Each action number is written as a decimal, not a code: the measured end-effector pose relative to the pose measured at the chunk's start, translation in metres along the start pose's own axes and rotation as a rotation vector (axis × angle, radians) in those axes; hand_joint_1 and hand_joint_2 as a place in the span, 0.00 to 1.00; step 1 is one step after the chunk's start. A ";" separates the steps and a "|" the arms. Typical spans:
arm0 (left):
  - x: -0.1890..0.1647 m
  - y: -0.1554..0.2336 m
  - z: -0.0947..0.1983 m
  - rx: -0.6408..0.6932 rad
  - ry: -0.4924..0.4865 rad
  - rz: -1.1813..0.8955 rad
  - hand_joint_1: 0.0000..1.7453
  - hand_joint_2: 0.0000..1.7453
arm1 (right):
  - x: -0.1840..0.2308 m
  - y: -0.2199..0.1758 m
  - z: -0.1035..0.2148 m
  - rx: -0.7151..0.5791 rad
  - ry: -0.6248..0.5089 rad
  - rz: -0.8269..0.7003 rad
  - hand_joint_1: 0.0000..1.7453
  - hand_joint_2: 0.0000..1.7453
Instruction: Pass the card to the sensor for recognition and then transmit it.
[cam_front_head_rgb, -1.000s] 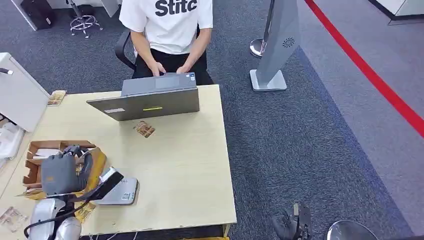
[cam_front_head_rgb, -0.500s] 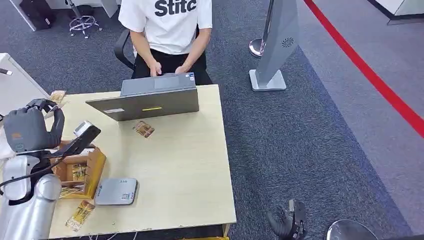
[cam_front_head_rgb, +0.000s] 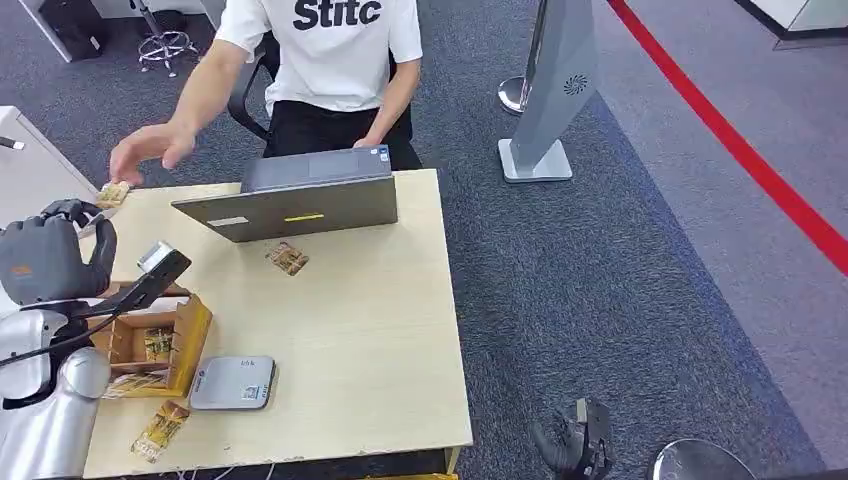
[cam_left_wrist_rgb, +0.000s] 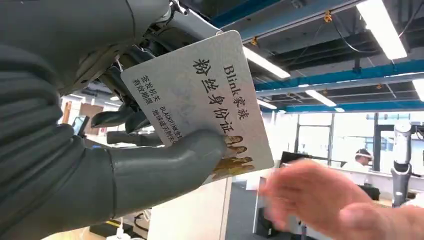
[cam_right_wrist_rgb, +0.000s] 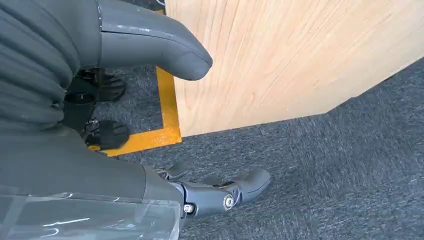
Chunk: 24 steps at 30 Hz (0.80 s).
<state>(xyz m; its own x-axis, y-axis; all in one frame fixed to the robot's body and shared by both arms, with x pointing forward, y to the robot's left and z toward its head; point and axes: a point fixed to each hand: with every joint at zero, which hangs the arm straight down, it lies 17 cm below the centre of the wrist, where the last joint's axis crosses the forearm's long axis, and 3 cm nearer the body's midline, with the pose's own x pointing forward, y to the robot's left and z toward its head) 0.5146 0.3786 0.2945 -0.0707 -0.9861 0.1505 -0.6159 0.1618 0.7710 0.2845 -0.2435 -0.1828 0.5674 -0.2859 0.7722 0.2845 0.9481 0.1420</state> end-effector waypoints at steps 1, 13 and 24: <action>0.000 0.000 0.000 0.002 0.000 -0.001 1.00 1.00 | 0.000 -0.001 0.000 -0.003 0.000 -0.006 0.00 1.00; -0.002 -0.003 0.007 -0.005 0.003 -0.003 1.00 1.00 | 0.000 -0.001 0.000 -0.004 -0.001 -0.008 0.00 1.00; -0.002 -0.003 0.007 -0.004 0.005 -0.002 0.00 1.00 | -0.001 0.000 0.000 0.000 0.000 -0.002 0.00 1.00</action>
<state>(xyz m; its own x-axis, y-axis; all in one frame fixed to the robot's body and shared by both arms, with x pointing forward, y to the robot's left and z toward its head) 0.5112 0.3804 0.2881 -0.0658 -0.9862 0.1517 -0.6131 0.1599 0.7737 0.2837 -0.2431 -0.1831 0.5668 -0.2881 0.7718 0.2861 0.9474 0.1436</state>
